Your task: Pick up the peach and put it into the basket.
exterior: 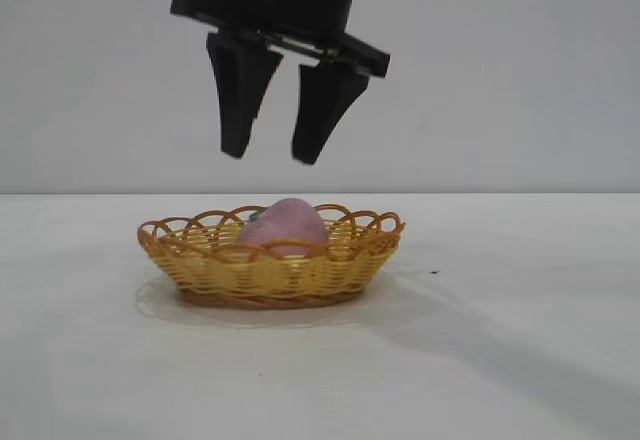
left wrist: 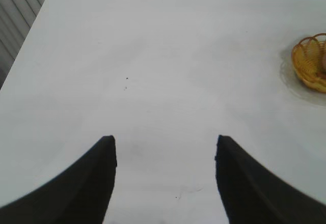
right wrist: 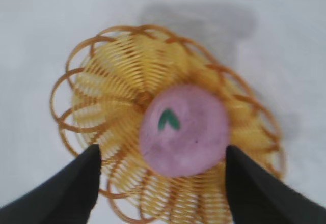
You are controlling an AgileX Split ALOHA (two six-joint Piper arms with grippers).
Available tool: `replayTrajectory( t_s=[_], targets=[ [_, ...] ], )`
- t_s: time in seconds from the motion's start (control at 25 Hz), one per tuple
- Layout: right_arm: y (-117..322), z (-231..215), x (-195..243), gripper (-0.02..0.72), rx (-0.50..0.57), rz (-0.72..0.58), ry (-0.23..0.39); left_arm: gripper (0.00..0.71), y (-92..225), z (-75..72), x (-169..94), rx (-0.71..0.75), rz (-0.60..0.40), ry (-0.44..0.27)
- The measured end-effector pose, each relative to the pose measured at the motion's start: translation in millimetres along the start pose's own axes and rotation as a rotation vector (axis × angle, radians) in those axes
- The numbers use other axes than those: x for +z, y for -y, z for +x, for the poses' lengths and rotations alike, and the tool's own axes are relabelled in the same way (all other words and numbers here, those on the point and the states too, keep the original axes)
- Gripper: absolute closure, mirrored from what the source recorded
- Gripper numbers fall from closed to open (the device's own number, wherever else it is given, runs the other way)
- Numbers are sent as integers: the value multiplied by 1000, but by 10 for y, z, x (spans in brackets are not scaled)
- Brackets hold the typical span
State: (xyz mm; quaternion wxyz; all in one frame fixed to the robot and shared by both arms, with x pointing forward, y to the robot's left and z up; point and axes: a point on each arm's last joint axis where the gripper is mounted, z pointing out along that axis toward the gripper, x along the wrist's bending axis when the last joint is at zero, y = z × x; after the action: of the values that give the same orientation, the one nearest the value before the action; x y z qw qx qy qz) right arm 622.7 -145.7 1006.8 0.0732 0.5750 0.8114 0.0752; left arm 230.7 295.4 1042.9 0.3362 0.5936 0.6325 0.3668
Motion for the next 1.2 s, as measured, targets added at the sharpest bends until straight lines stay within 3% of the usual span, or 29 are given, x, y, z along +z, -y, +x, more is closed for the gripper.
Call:
replayTrajectory(
  t_s=[0.16,0.32,0.56,0.76,1.2],
  targets=[
    [445,-701,111,208,185,102,43,335,0,0,0,0,0,0],
    [1025,-905,-109,208,291,32,53,335,0,0,0,0,0,0],
    [2259,-607,-915,208,314,-358,58,335,0,0,0,0,0,0],
    [2992,-447,-1150,208,282,-451,83,335,0,0,0,0,0,0],
    [3737,-279,-1176,208,249,-614,108,335,0,0,0,0,0,0]
  ],
)
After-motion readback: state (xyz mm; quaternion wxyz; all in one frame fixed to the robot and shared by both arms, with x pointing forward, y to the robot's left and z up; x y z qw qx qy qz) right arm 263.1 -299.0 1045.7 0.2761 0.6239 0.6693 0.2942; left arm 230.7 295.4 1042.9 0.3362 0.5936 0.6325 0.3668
